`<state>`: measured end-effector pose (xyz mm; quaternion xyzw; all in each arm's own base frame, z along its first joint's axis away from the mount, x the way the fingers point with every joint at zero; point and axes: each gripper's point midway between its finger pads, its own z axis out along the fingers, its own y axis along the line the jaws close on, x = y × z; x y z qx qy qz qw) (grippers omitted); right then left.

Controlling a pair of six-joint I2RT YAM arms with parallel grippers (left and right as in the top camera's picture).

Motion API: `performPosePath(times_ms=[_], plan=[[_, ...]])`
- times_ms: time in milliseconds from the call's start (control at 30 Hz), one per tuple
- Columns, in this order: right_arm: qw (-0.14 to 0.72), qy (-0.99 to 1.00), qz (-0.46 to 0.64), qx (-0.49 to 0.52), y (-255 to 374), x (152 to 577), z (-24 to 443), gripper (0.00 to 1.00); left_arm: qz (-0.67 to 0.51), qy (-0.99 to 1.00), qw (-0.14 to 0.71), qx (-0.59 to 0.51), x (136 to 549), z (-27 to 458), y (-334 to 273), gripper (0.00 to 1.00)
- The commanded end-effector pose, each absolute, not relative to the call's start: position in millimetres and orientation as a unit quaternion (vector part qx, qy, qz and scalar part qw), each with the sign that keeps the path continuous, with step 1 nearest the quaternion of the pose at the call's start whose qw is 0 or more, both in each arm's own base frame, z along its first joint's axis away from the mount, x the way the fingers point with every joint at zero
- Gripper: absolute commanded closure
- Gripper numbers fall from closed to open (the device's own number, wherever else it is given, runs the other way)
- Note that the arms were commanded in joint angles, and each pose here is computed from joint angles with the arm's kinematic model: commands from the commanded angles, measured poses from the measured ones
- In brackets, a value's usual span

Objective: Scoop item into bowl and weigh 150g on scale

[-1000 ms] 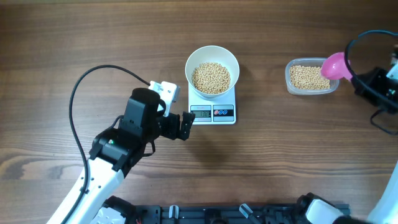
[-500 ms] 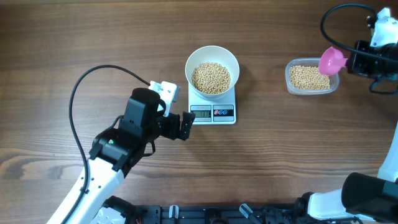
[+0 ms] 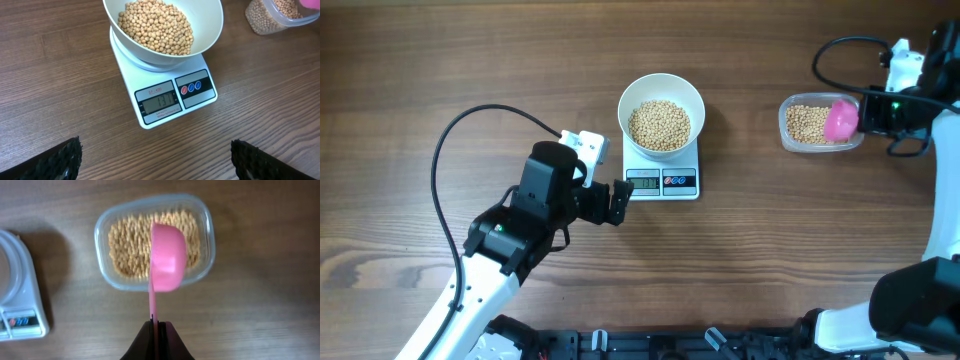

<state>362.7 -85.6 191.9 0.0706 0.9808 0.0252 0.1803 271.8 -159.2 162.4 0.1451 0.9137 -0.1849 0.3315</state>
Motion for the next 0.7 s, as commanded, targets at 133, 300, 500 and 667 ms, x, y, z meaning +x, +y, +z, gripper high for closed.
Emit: performPosePath(times_ms=[133,300,500,667], plan=[[0.170,0.983,-0.058,0.042,-87.8,368.3,178.7,0.95,-0.186,0.910,0.337,0.152,270.5,165.0,-159.7,0.00],[0.167,0.977,-0.126,0.032,-93.7,372.7,181.0,0.95,-0.186,0.910,0.337,0.152,270.5,165.0,-159.7,0.00],[0.156,0.980,-0.124,0.017,-85.5,380.2,167.9,0.96,-0.186,0.910,0.337,0.152,270.5,165.0,-159.7,0.00],[0.135,0.983,-0.126,0.016,-87.1,382.4,152.4,0.95,-0.186,0.910,0.337,0.152,270.5,165.0,-159.7,0.00]])
